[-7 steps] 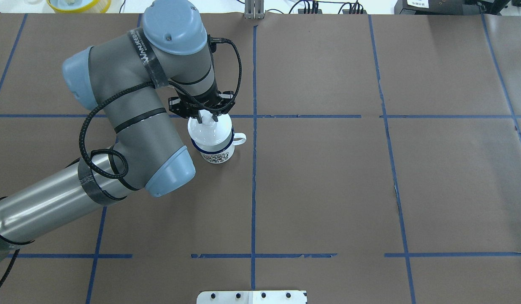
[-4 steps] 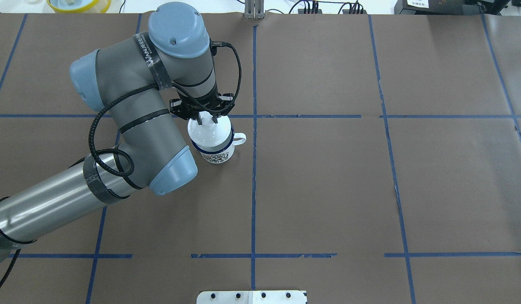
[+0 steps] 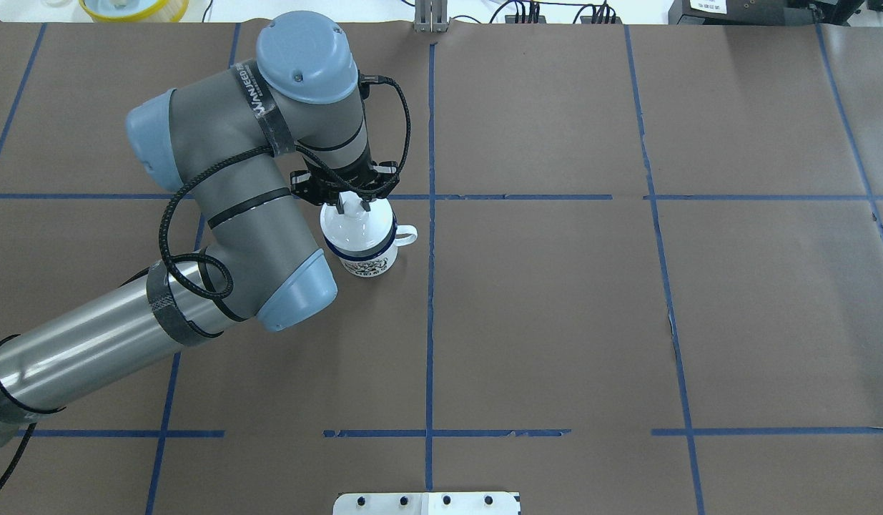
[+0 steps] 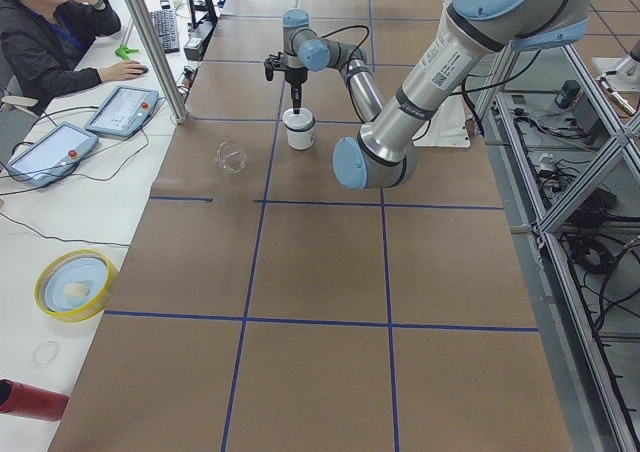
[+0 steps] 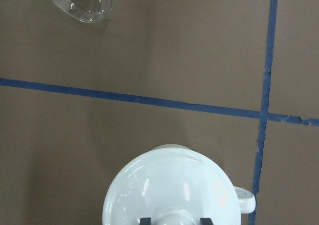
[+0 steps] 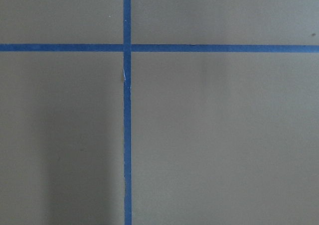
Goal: Remove funnel from cup
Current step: 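Lower the white lid onto the mug with the left gripper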
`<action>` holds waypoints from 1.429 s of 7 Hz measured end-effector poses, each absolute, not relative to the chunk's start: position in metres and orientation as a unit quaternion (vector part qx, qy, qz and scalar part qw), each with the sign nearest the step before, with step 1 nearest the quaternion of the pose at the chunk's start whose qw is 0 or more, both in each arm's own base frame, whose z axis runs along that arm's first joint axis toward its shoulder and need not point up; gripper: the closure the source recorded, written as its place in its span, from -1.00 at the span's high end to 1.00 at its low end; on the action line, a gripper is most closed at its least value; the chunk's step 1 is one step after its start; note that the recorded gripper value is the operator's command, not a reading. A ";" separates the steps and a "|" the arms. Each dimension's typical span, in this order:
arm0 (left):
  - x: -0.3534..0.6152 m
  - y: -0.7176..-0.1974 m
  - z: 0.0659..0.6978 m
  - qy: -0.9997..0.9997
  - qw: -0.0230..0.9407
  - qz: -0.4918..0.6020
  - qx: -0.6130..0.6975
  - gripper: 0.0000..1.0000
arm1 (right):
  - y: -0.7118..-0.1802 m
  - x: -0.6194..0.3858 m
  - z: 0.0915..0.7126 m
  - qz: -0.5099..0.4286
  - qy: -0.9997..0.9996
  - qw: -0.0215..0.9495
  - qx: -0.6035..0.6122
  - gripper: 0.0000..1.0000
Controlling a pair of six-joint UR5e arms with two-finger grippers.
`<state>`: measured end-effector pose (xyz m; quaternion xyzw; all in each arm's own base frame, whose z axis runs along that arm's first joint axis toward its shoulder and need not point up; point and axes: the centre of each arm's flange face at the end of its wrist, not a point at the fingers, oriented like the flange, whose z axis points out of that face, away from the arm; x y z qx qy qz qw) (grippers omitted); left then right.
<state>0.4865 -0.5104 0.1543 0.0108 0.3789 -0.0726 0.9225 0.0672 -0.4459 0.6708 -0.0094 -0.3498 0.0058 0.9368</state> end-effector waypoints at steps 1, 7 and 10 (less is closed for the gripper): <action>0.488 -0.510 0.156 0.379 0.922 -0.072 0.011 -1.00 | -0.446 0.067 0.671 0.006 -0.350 0.937 -0.009 1.00; 0.487 -0.503 0.152 0.391 0.918 -0.063 0.000 -1.00 | -0.446 0.067 0.671 0.006 -0.350 0.937 -0.009 1.00; 0.487 -0.503 0.156 0.390 0.919 -0.064 -0.003 -1.00 | -0.446 0.067 0.671 0.006 -0.350 0.937 -0.009 1.00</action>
